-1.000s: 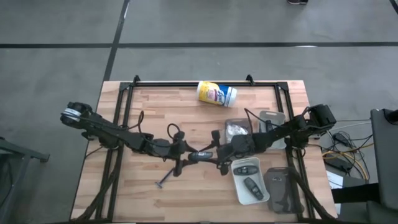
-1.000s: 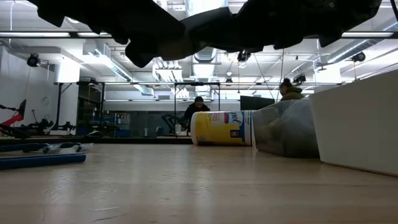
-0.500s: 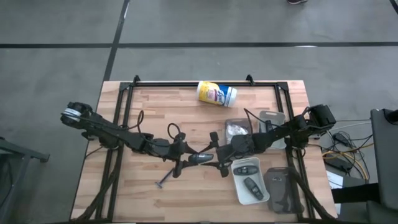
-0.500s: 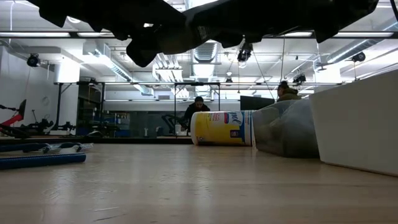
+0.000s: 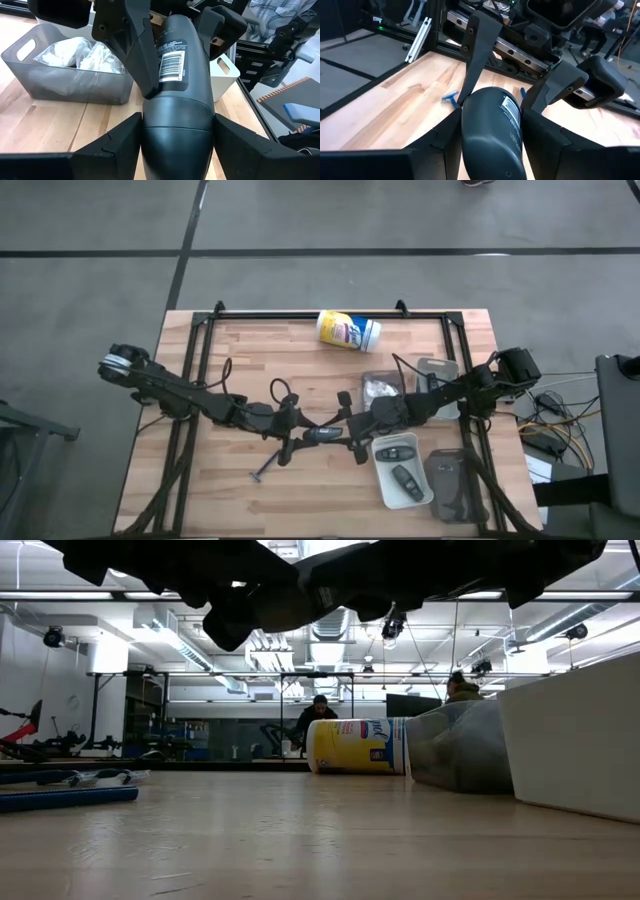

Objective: Pick & Place Travel size toiletries
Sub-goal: Put the deodorant into the white bin

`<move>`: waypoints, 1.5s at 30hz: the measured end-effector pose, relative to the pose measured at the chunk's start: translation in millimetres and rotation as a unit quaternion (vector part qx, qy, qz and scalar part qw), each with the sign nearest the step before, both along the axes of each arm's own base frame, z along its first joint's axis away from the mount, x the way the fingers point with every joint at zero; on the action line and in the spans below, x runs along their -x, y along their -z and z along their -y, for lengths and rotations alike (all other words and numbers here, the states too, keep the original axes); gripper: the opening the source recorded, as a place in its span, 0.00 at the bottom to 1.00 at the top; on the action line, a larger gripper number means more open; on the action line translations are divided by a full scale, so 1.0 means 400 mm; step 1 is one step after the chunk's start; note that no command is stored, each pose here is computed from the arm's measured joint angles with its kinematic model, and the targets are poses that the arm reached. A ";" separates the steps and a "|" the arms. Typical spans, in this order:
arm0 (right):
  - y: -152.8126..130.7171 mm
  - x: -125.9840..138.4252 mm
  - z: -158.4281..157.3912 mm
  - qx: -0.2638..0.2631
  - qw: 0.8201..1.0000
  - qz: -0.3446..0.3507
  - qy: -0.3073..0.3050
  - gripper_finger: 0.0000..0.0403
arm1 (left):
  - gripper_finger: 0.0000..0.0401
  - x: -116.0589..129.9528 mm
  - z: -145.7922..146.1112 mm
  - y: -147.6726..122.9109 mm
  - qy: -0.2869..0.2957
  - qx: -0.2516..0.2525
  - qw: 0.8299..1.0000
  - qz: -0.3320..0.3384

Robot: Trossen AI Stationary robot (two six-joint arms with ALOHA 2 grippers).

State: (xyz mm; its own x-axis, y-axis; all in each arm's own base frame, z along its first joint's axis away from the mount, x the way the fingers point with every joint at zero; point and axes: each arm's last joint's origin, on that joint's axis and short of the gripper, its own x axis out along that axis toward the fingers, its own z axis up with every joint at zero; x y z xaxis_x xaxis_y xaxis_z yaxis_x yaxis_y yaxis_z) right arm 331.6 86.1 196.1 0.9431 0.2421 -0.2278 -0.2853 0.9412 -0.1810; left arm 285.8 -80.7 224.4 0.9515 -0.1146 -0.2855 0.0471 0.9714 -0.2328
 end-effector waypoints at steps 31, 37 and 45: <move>0.024 0.018 -0.003 -0.059 0.993 -0.099 -0.010 0.41 | 0.76 0.000 -0.004 -0.006 -0.001 -0.051 0.999 0.006; -0.002 0.043 0.003 -0.070 0.989 -0.129 -0.004 0.42 | 0.76 0.006 -0.009 -0.017 -0.019 -0.065 0.998 0.012; -0.057 0.094 0.018 -0.085 0.983 -0.160 0.010 0.41 | 0.76 0.012 -0.011 -0.009 -0.018 -0.071 0.997 -0.008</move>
